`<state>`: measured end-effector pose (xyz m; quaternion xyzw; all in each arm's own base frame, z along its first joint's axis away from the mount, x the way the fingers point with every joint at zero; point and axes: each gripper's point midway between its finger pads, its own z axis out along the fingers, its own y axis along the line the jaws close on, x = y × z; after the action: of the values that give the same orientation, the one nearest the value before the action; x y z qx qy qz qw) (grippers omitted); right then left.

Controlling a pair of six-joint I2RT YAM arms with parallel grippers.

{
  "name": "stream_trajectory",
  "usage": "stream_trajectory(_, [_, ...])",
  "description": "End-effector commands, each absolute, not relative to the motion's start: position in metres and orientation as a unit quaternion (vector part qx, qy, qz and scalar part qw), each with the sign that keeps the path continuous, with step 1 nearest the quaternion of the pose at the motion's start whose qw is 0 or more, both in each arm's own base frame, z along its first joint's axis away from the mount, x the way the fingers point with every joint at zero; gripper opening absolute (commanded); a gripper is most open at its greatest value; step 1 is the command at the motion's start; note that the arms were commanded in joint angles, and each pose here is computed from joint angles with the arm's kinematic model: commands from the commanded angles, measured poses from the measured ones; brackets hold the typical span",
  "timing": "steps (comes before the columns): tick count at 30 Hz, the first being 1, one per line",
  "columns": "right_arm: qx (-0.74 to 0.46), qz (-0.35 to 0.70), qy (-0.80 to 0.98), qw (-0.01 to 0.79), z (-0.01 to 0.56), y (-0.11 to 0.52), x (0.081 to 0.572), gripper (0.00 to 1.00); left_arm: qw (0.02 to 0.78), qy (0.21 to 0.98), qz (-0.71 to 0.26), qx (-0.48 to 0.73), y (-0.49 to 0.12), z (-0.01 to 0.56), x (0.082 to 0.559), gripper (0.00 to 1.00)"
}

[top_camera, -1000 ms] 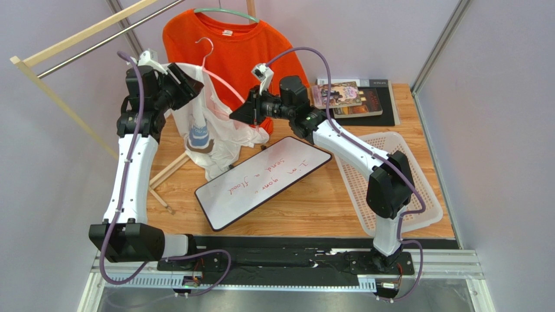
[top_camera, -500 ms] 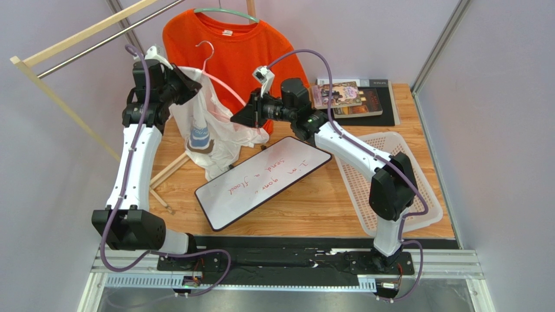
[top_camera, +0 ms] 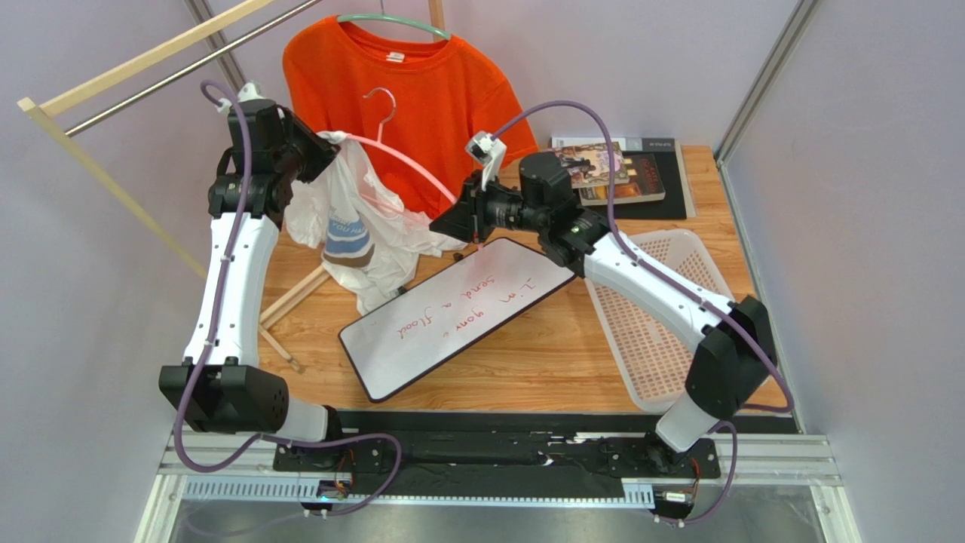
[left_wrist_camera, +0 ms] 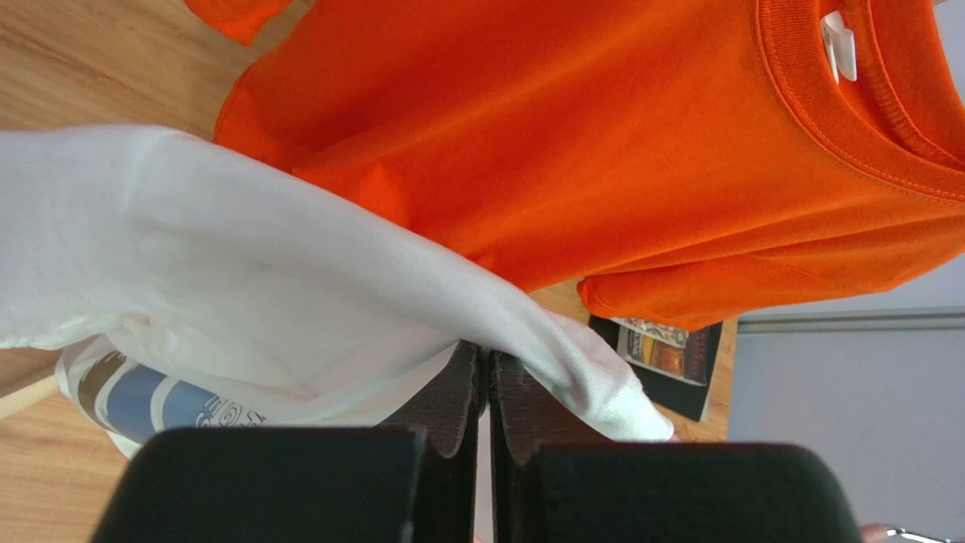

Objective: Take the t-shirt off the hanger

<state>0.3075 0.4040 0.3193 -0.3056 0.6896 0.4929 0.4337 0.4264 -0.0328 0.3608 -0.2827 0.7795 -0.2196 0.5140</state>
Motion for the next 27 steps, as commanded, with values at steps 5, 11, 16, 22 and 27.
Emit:
stream_trajectory(5, [-0.299, 0.458, 0.674, 0.496, 0.356, 0.345, 0.287, 0.00, 0.531, 0.757, -0.216, -0.315, -0.018, 0.380, 0.433, 0.00])
stream_trajectory(11, [-0.316, 0.430, 0.683, 0.499, 0.352, 0.311, 0.259, 0.00, 0.525, 0.755, -0.215, -0.330, -0.010, 0.376, 0.433, 0.00])
stream_trajectory(16, [-0.299, 0.430, 0.683, 0.510, 0.360, 0.293, 0.242, 0.00, 0.533, 0.750, -0.205, -0.333, -0.003, 0.381, 0.433, 0.00])
stream_trajectory(22, [-0.288, 0.420, 0.689, 0.516, 0.369, 0.280, 0.236, 0.00, 0.529, 0.752, -0.205, -0.335, -0.003, 0.378, 0.432, 0.00])
stream_trajectory(27, [-0.240, 0.438, 0.686, 0.529, 0.408, 0.281, 0.253, 0.00, 0.520, 0.754, -0.204, -0.346, -0.002, 0.370, 0.429, 0.00])
